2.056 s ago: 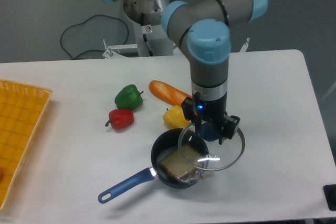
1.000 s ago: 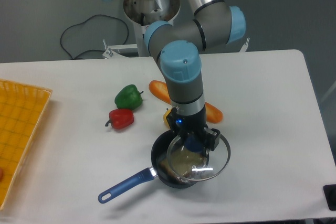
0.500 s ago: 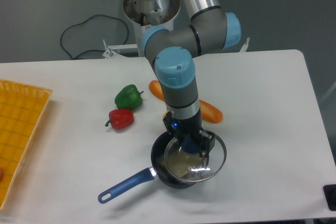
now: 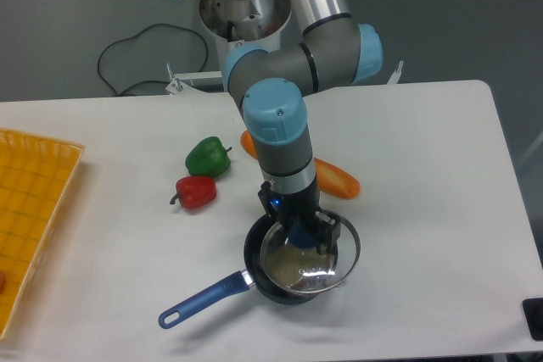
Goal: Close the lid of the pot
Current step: 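Lower the glass lid onto the saucepan rim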
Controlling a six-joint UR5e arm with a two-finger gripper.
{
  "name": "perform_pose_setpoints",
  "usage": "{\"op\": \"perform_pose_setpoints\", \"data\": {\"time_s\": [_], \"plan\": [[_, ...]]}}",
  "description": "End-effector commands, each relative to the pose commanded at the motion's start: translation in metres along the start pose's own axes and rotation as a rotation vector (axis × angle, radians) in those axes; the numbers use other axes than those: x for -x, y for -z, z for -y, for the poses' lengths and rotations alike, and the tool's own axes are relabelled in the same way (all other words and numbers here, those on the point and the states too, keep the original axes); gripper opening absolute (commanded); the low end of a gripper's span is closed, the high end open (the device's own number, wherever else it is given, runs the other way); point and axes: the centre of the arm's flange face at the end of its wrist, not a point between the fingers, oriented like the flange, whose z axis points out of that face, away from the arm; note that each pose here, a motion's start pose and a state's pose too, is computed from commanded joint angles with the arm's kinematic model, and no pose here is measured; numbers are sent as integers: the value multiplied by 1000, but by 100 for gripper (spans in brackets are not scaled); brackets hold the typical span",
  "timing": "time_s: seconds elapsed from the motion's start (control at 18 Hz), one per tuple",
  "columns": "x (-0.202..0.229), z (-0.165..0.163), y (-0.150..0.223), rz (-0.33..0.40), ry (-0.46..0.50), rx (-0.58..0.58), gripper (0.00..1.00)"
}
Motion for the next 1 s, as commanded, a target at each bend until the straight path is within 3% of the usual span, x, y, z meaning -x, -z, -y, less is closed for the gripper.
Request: {"op": "perform_pose_setpoints", "data": {"time_s": [0.56,1.0], "plan": [[-6,-3,-12,-19,-2,13,60],[-4,-2,1,-6,0,-9,60]]}}
